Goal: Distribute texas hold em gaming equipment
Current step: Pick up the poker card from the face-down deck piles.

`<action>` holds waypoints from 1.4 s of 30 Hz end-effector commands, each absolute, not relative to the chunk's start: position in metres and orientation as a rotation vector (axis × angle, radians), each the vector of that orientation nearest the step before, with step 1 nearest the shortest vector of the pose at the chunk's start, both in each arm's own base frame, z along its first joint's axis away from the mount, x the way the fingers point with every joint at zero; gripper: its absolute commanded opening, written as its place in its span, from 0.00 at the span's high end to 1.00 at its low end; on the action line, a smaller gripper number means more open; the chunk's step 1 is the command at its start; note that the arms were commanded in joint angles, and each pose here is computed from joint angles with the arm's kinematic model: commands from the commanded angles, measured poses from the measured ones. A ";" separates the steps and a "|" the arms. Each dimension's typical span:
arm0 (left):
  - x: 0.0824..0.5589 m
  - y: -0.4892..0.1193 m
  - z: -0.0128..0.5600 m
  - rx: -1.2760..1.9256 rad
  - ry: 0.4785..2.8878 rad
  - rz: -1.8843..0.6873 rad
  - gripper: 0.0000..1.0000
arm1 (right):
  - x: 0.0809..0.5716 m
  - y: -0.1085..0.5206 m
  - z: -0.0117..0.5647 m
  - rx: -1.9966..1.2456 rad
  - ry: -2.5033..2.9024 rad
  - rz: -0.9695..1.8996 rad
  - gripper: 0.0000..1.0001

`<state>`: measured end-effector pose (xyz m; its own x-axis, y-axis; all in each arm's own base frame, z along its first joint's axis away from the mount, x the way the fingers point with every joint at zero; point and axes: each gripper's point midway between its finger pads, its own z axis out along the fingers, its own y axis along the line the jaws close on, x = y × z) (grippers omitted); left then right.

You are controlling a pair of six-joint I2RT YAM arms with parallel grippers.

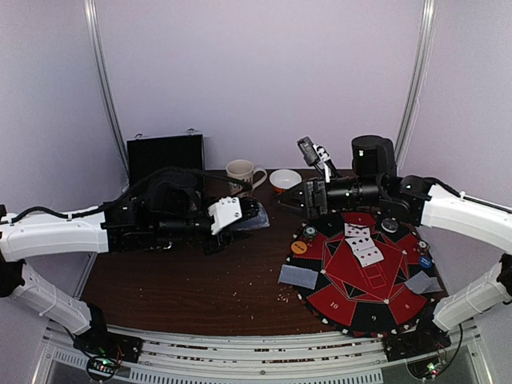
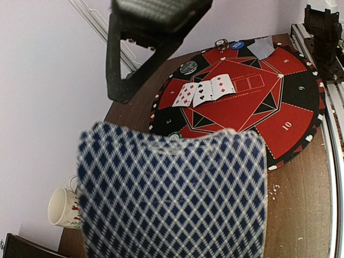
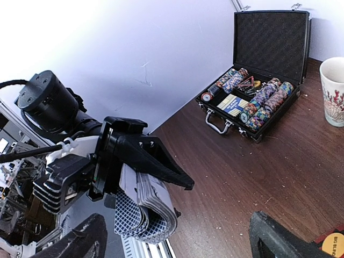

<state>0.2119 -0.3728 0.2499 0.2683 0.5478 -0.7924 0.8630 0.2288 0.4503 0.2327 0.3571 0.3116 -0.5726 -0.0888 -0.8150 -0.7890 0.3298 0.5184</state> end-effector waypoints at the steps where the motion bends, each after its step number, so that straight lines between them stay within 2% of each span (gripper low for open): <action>1: 0.210 -0.378 0.269 1.413 1.342 -0.379 0.63 | 0.228 0.376 0.322 -0.818 1.829 1.347 0.07; 12: 0.208 -0.378 0.270 1.416 1.341 -0.390 0.65 | 0.238 0.405 0.299 -0.865 1.899 1.268 0.09; 21: 0.211 -0.377 0.270 1.403 1.343 -0.374 0.68 | 0.253 0.385 0.284 -0.820 2.004 1.056 0.21; 32: 0.215 -0.376 0.267 1.396 1.361 -0.349 0.68 | 0.249 0.378 0.290 -0.850 2.039 1.021 0.63; 39: 0.216 -0.377 0.265 1.398 1.364 -0.343 0.68 | 0.242 0.378 0.300 -0.879 2.024 1.055 0.94; 42: 0.217 -0.377 0.263 1.399 1.369 -0.338 0.68 | 0.241 0.375 0.304 -0.884 2.027 1.034 0.99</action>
<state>0.2213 -0.3675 0.2484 0.2509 0.5769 -0.7773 0.8388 0.2713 0.4721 0.2337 0.3839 0.2897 -0.5478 -0.2712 -0.7914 -0.8084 0.4151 0.4173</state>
